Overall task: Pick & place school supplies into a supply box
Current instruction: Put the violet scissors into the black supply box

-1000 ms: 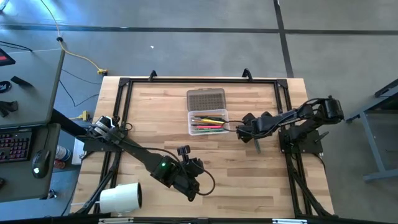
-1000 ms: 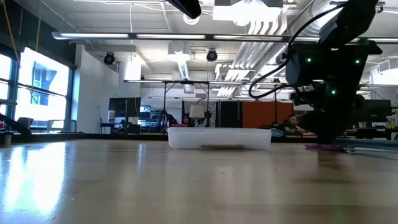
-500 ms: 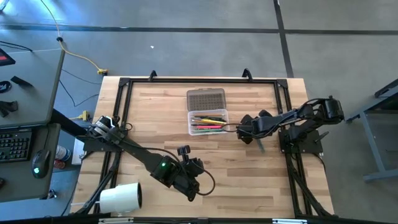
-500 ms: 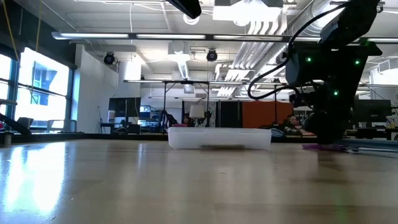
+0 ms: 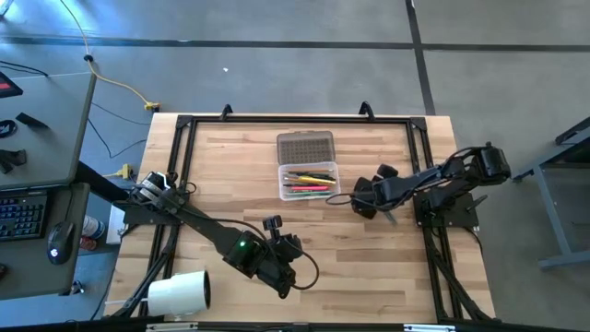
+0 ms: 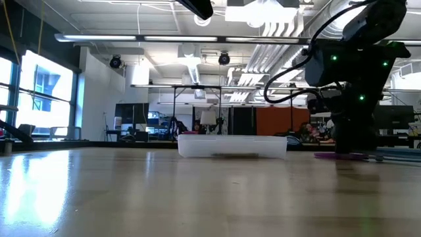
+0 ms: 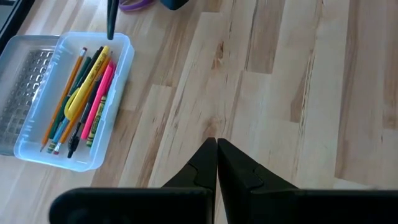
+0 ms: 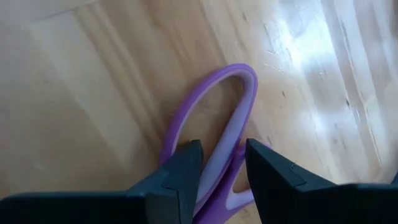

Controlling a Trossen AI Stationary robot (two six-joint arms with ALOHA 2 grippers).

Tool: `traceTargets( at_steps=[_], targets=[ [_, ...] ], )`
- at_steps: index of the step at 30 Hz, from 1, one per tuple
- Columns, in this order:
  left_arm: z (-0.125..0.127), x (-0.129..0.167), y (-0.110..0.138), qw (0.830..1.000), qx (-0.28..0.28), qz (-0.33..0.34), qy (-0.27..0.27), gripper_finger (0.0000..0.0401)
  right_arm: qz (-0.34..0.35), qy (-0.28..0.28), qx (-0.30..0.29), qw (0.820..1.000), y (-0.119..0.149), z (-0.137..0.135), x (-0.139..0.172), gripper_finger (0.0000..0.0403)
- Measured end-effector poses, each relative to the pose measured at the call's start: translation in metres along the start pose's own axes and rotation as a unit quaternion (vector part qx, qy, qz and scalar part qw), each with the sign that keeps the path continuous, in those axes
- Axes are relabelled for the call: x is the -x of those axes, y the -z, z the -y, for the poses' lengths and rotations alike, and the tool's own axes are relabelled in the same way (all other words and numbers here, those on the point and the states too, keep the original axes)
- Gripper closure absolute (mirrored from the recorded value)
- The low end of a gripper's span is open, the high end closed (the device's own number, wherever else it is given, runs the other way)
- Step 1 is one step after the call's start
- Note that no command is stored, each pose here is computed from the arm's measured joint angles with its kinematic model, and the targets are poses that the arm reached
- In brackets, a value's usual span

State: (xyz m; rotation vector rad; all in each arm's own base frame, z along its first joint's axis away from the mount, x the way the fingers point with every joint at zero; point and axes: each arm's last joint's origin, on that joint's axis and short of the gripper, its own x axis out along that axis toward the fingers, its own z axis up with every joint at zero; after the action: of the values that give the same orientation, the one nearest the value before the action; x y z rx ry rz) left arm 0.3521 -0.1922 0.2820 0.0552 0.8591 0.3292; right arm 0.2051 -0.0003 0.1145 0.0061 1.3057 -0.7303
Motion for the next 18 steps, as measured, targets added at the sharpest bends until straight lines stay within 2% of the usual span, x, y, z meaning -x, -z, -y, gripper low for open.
traceTargets(
  at_steps=[3,11,13,18],
  targets=[
    [0.000,0.000,0.000,1.000,0.000,0.000,0.000,0.0355,0.001,-0.019,0.002,1.000,0.001,0.000,0.005,0.0284],
    [0.000,0.000,0.000,1.000,0.001,0.001,0.001,0.0355,0.026,-0.152,-0.044,0.987,0.002,0.005,0.039,0.0284],
    [0.000,0.000,0.000,1.000,0.002,0.002,0.001,0.0355,0.041,-0.171,-0.051,0.983,0.001,0.005,0.045,0.0284],
    [0.000,0.000,-0.001,1.000,0.004,0.003,0.002,0.0355,0.079,-0.192,-0.011,0.978,0.000,0.000,0.052,0.0284]
  ],
)
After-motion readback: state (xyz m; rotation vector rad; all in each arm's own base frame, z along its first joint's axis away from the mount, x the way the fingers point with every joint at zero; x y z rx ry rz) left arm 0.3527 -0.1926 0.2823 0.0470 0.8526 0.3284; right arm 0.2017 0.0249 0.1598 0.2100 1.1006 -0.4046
